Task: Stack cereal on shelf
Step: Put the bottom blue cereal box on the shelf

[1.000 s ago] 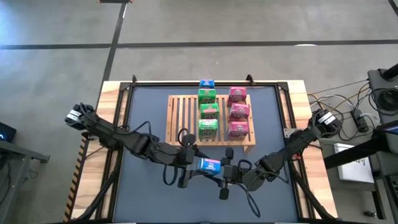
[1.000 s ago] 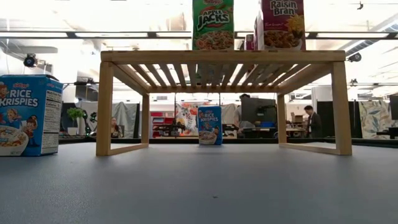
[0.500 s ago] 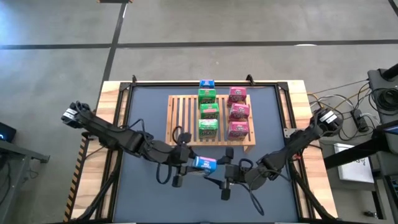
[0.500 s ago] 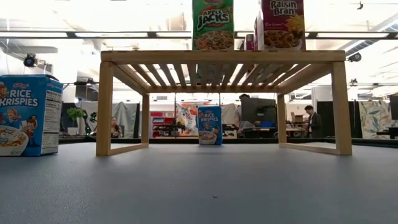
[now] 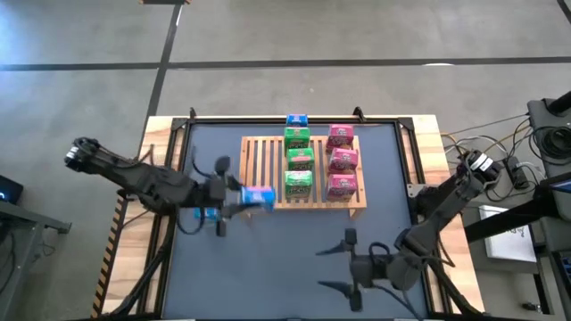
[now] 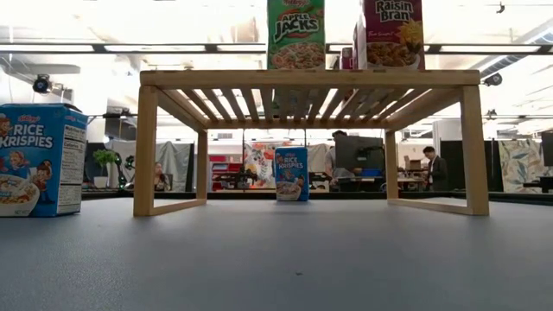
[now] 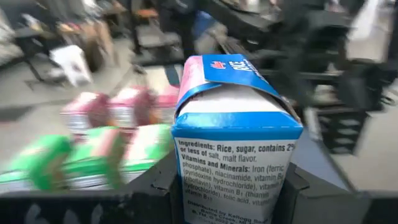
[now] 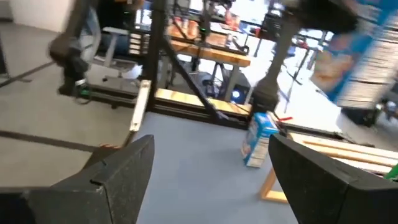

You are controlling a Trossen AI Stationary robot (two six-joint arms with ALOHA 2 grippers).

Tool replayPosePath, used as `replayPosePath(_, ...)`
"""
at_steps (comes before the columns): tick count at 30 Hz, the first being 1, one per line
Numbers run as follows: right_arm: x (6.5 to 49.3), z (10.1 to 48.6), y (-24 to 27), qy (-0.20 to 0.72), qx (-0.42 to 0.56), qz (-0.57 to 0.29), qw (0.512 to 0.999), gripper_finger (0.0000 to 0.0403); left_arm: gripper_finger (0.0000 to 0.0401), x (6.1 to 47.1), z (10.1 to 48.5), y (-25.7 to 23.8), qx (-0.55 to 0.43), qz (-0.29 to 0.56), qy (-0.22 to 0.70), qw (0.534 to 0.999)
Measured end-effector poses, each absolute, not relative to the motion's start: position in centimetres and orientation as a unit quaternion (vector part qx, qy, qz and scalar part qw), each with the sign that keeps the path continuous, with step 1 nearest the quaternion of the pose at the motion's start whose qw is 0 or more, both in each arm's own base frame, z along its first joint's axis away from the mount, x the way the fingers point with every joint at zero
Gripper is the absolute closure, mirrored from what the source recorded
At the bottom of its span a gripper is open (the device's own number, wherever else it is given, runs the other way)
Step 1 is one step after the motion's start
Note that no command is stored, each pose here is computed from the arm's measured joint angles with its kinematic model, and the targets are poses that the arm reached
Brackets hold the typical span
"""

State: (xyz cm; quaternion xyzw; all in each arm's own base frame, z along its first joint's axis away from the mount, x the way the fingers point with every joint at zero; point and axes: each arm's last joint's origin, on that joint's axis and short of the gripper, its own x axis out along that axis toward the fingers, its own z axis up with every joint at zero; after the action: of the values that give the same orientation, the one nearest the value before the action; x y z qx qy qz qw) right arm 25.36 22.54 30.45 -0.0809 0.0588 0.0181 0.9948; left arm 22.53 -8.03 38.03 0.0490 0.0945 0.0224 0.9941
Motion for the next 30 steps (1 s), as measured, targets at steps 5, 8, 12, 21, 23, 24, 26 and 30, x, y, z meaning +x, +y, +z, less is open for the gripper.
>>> replayPosePath(5, 24.6, 30.6, 23.4, 0.051, -0.109, 0.029, 0.992, 0.0112, 0.0276, 20.1, 35.5, -3.9, 0.055, 0.075, 0.029, 0.995)
replayPosePath(8, 24.5, 30.7, 23.4, 0.047, -0.114, 0.034, 0.992, 0.012, 0.0276, 18.9, 34.2, -1.2, 0.048, 0.077, -0.001, 0.996)
replayPosePath(12, 24.5, 30.7, 23.5, 0.046, -0.127, 0.052, 0.99, 0.0128, 0.0276, 17.7, 32.8, 2.7, 0.036, 0.071, -0.013, 0.997)
replayPosePath(21, 22.4, 34.1, 22.2, -0.004, -0.136, 0.156, 0.978, 0.0137, 0.0276, 16.5, 31.2, 9.5, 0.012, 0.052, 0.009, 0.999)
replayPosePath(23, 21.8, 34.6, 21.5, -0.007, -0.139, 0.154, 0.978, 0.0138, 0.0276, 17.0, 30.7, 10.3, 0.009, 0.047, 0.017, 0.999)
replayPosePath(24, 21.5, 34.7, 21.1, -0.01, -0.139, 0.153, 0.978, 0.0138, 0.0276, 17.3, 30.4, 10.6, 0.01, 0.045, 0.022, 0.999)
replayPosePath(26, 20.8, 34.8, 20.4, -0.015, -0.139, 0.151, 0.979, 0.0138, 0.0276, 17.9, 29.9, 11.1, 0.016, 0.043, 0.03, 0.999)
replayPosePath(30, 19.8, 34.5, 19.3, -0.027, -0.123, 0.148, 0.981, 0.0139, 0.0275, 19.1, 29.1, 12.0, 0.031, 0.043, 0.029, 0.998)
